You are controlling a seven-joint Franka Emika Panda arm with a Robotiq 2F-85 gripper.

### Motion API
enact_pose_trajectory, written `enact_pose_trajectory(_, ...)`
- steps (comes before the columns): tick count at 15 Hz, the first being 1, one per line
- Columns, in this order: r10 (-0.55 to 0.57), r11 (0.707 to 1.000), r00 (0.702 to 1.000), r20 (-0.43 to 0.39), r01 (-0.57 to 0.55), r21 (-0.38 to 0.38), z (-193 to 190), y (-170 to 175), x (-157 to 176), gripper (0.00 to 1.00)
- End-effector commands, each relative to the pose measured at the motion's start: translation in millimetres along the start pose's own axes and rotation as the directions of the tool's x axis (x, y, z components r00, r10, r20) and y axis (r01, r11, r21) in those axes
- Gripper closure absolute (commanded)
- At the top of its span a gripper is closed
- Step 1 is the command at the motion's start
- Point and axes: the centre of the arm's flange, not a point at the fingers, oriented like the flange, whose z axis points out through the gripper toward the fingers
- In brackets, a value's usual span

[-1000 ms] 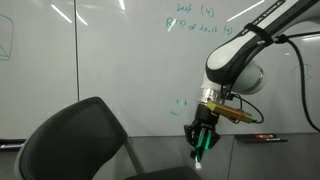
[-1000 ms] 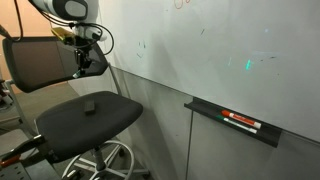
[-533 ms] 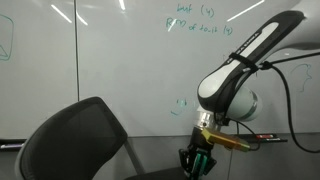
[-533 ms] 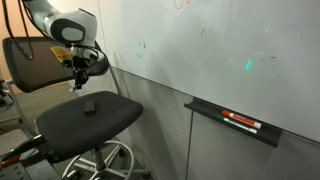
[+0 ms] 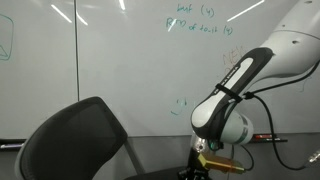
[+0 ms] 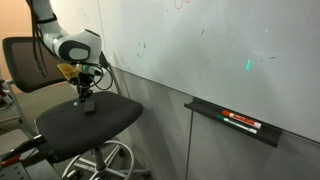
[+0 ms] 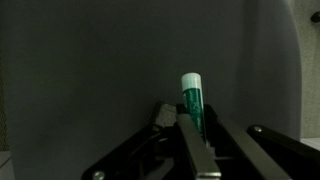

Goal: Use the marker from the seat to write on the whiteboard.

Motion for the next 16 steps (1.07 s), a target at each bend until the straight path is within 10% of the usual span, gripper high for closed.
enact_pose_trajectory(1, -0.021, 1.000, 1.000, 0.020, 0.021, -0.018, 19, 7, 9, 0.94)
enact_pose_trajectory(9, -0.057, 0.997, 0.997, 0.054, 0.059, -0.039, 41, 5, 9, 0.93)
enact_pose_trajectory(11, -0.060, 0.997, 0.997, 0.055, 0.063, -0.053, 42, 6, 11, 0.55)
enact_pose_trajectory(12, -0.049, 0.998, 0.997, 0.057, 0.051, -0.044, 41, 10, 5, 0.79)
enact_pose_trajectory(16, -0.055, 0.997, 0.997, 0.058, 0.058, -0.049, 43, 11, 6, 0.55)
